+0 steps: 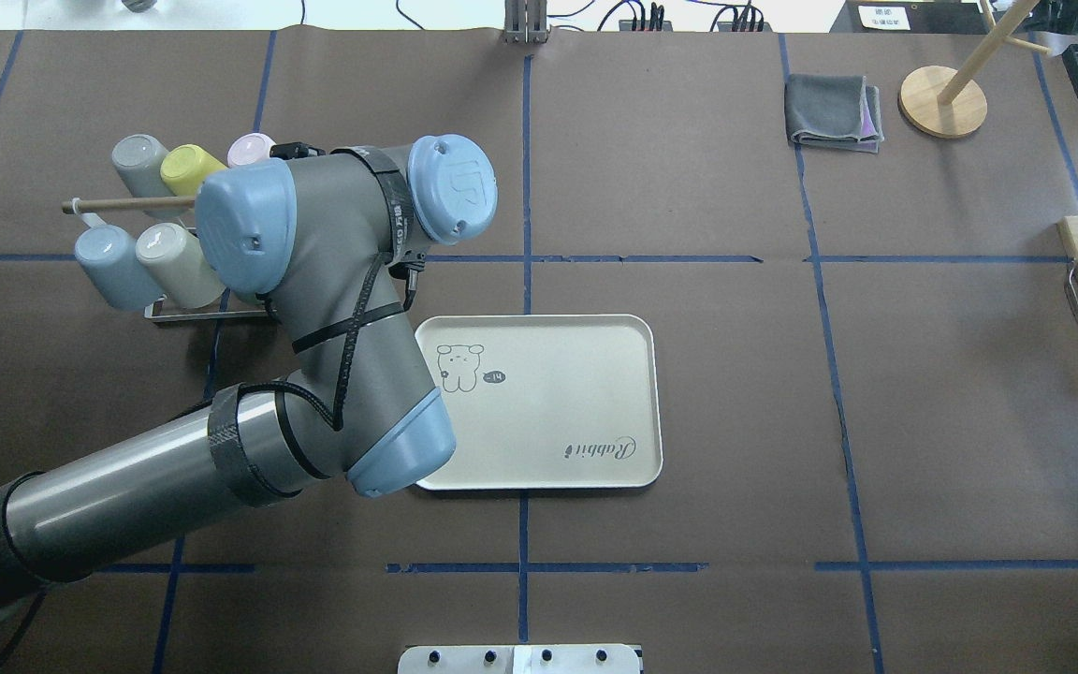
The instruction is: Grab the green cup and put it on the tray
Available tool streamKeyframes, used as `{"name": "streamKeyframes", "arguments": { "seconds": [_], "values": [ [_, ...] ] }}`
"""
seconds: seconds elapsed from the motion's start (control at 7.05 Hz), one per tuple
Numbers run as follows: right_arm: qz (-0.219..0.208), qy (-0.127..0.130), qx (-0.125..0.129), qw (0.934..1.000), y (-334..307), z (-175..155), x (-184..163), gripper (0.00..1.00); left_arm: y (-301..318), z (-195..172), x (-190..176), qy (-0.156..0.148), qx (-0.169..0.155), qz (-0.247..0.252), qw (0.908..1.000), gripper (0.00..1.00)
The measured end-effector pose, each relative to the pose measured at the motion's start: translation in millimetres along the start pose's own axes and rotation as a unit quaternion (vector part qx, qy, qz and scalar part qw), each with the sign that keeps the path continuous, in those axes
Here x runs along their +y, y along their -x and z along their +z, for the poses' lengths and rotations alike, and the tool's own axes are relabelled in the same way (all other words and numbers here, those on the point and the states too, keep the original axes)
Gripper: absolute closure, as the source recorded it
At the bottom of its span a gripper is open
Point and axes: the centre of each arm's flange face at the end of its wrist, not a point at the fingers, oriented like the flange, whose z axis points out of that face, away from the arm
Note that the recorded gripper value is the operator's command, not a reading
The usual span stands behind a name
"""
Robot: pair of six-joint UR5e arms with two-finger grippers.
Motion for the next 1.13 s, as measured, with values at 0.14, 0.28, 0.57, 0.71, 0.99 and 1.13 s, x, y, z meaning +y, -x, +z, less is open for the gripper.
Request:
{"name": "streamKeyframes", "arguments": {
  "seconds": [0.14, 0.28, 0.57, 0.71, 0.99, 1.13],
  "values": [
    [0.0, 0.0, 0.0, 1.0, -0.1, 0.2, 0.3, 0.01, -6.5, 4.4, -5.9, 0.021, -0.006, 0.012, 0.9997, 0.0],
    [0.0, 0.001, 0.0, 1.0, -0.5, 0.7, 0.7, 0.01, -13.1, 8.0, -10.2, 0.033, -0.008, 0.02, 0.9992, 0.0],
    [0.001, 0.002, 0.0, 1.0, -1.2, 1.6, 1.2, 0.01, -26.5, 16.8, -17.1, 0.043, -0.008, 0.025, 0.9987, 0.0],
    [0.001, 0.002, 0.0, 1.0, -1.9, 2.4, 1.4, 0.01, -30.7, 21.2, -18.7, 0.047, -0.008, 0.022, 0.9986, 0.0],
    [0.003, 0.004, -0.001, 1.0, -3.8, 4.7, 2.1, 0.01, -33.2, 23.9, -20.6, 0.05, -0.011, 0.02, 0.9985, 0.0],
    [0.004, 0.005, -0.001, 1.0, -4.6, 5.8, 2.4, 0.01, -33.7, 25.6, -22.1, 0.053, -0.012, 0.021, 0.9983, 0.0]
  ]
}}
